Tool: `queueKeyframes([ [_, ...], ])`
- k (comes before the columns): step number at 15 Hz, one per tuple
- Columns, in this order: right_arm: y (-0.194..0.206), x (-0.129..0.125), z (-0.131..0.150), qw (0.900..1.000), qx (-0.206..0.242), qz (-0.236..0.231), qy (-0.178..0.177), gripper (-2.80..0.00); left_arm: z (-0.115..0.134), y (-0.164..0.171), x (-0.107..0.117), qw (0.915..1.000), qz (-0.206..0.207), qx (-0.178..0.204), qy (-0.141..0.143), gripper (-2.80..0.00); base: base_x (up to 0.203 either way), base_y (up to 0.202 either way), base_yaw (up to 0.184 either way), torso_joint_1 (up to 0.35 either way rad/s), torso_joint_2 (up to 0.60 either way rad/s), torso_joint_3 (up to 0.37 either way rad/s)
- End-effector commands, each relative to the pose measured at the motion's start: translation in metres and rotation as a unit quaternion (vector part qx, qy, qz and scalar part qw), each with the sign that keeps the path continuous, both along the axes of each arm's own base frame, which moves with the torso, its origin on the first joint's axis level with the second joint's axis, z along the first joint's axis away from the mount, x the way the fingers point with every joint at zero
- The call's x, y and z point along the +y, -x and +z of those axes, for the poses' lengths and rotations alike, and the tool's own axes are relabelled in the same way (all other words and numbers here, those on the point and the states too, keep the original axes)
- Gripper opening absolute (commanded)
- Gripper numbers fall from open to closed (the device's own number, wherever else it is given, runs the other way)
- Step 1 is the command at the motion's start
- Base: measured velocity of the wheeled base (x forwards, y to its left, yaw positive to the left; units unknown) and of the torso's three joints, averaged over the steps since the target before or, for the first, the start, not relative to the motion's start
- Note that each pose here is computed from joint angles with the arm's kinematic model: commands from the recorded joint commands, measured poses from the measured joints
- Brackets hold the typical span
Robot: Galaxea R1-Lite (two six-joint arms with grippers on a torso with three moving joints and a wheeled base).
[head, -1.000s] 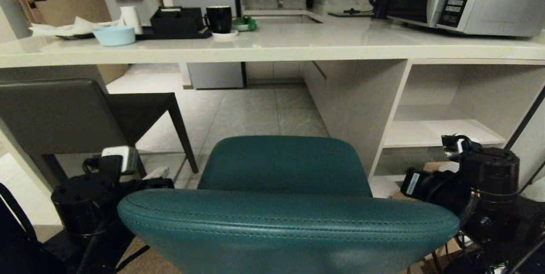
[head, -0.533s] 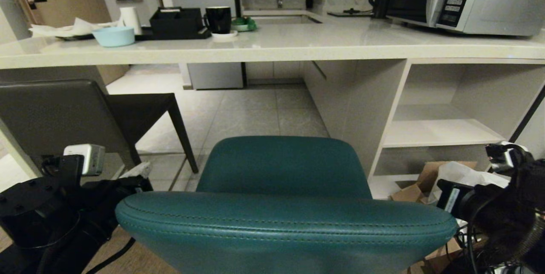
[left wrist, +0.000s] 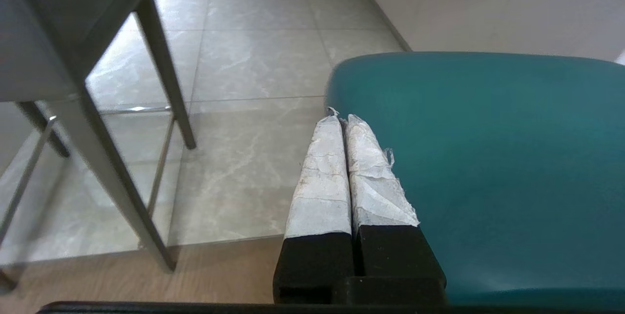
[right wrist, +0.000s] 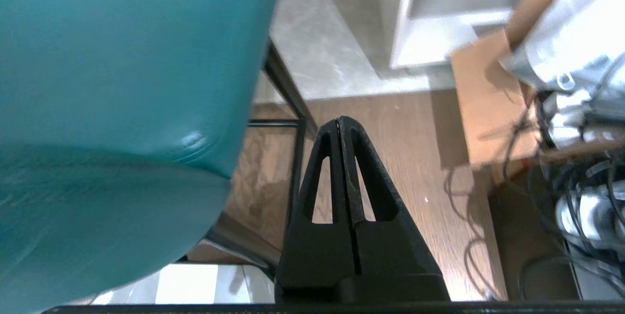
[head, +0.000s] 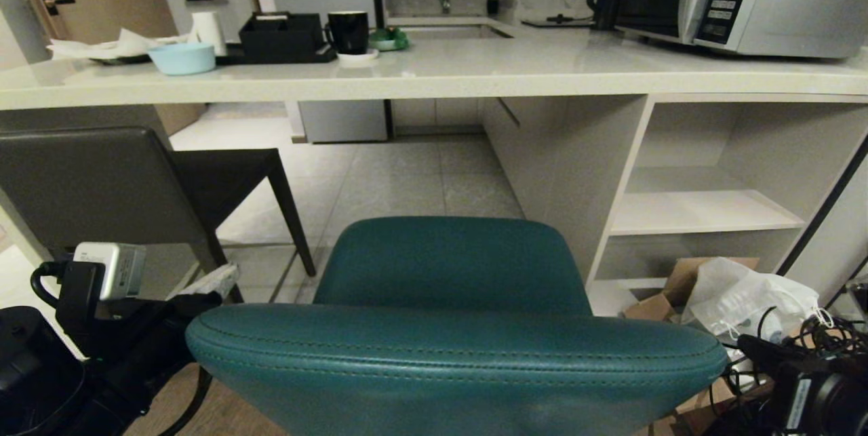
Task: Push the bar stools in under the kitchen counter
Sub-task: Pull the gray chair out from under the dining table
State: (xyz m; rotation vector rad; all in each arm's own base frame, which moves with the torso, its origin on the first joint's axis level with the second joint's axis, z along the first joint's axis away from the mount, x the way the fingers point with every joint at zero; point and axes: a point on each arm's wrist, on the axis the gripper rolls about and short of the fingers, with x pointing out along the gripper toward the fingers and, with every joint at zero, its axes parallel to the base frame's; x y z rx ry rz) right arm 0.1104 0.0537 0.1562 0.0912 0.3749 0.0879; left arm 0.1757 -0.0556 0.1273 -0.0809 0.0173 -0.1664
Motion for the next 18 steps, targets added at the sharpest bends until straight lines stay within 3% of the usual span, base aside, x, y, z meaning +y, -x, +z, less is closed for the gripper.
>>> queueKeyframes([
  [1,0.003,0.003,0.001,1.0,-0.005,0.017,-0.001,-2.8,0.0,-0.001,-0.002,1.0,-0.005,-0.003,0.002,-2.8,0.0,0.0,0.0,0.0,0.0,0.0],
  [9,-0.016,0.04,0.004,0.996,0.021,0.087,0.022,-2.8,0.011,-0.019,-0.007,0.9995,0.0,-0.031,0.009,-2.8,0.0,0.0,0.0,0.0,0.0,0.0],
  [18,-0.035,0.065,0.005,0.994,0.03,0.104,0.027,-2.8,0.014,-0.012,-0.018,0.9989,-0.028,-0.037,0.007,-2.8,0.0,0.0,0.0,0.0,0.0,0.0],
])
